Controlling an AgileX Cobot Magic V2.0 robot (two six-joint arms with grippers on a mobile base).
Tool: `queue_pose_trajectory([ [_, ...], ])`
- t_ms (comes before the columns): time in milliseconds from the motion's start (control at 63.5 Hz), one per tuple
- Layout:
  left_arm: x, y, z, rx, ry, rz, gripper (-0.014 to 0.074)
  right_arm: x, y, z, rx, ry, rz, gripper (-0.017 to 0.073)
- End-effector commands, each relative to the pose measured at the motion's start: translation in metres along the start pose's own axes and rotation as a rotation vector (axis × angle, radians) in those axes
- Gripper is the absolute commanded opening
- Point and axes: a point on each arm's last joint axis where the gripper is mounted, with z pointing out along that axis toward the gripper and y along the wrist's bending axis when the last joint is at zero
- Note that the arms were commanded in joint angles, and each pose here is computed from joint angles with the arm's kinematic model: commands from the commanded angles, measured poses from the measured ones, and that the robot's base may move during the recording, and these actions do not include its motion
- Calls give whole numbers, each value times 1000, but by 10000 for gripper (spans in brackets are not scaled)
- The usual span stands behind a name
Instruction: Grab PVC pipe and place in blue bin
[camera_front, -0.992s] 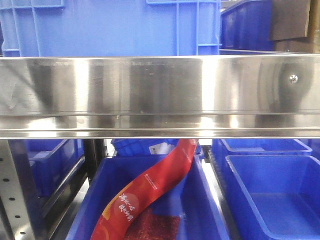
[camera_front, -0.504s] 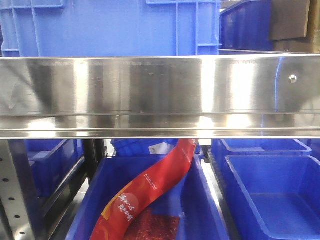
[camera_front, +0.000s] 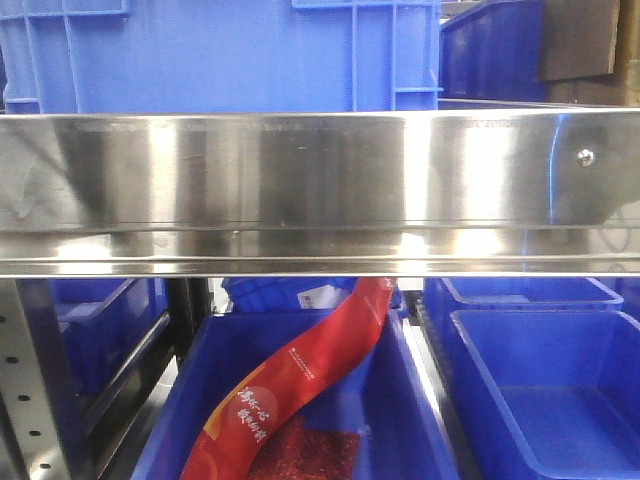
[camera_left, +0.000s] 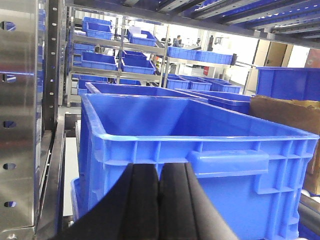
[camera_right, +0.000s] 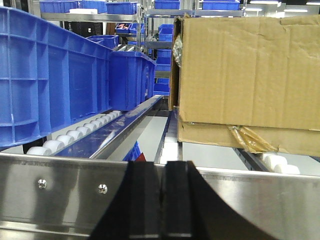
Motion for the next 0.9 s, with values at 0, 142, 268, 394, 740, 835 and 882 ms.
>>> queue_pose_trajectory([
  [0,-2,1,-1,-5,-21,-10,-111,-1,0,0,5,-16,-7,-167],
  [142,-2,1,-1,-5,-21,-10,-111,-1,0,0,5,-16,-7,-167],
  [268,-2,1,-1,-5,-21,-10,-111,-1,0,0,5,-16,-7,-167],
  [394,-2,1,-1,-5,-21,-10,-111,-1,0,0,5,-16,-7,-167],
  [740,5,4,-14,-32,-72,79,-111,-1,0,0,5,-16,-7,-167],
  [835,26,10,-29,-81,-20,145,-111,-1,0,0,5,-16,-7,-167],
  [882,40,13,-37,-108,5,134,-111,-1,0,0,5,-16,-7,-167],
])
